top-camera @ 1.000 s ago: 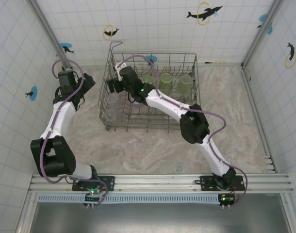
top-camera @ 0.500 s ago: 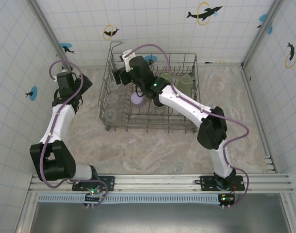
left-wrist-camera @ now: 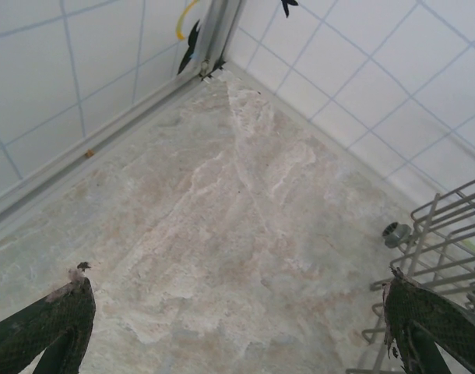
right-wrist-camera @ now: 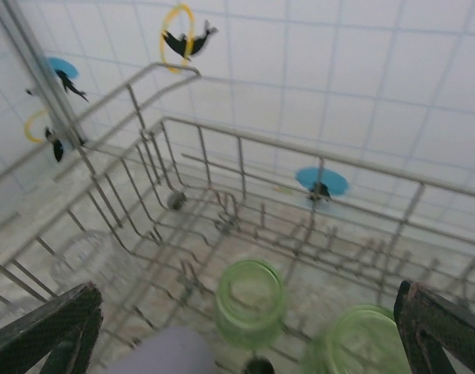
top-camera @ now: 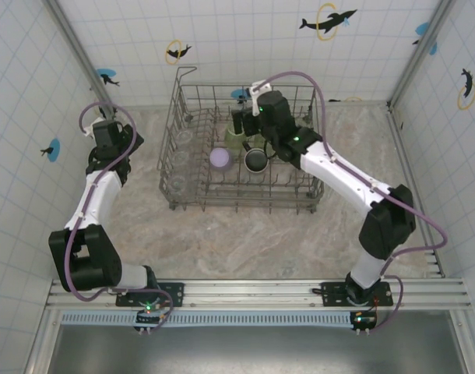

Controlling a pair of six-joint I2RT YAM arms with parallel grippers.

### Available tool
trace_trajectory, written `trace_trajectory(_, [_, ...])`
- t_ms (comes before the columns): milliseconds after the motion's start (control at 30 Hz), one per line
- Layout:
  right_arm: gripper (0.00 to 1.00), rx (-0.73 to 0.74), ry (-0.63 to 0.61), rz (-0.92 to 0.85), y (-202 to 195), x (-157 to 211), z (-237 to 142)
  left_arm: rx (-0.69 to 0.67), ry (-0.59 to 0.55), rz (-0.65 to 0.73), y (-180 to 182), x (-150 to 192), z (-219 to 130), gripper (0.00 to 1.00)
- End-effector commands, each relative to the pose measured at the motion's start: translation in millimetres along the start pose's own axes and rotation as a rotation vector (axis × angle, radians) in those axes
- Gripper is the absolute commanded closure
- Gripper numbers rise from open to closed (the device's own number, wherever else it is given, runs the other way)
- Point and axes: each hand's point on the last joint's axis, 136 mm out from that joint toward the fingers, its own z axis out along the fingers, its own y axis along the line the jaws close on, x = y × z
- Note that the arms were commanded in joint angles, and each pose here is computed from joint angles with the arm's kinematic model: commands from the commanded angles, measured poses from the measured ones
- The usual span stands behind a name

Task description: Load the cups into the dish rack

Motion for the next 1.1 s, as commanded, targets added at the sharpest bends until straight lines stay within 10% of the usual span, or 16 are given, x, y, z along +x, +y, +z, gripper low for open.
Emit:
trace_trajectory(0, [0.01,0.043,-0.053,0.065,-32.9,-9.5,-28.5,-0.051,-0.061,0.030,13.0,-7.1,-1.2,0.03])
trace_trajectory(1067, [0.01,0.679,-0.106,0.397,-275.4,153.4,-171.4,-0.290,-0.116,0.106,109.0,93.7,12.6,0.03])
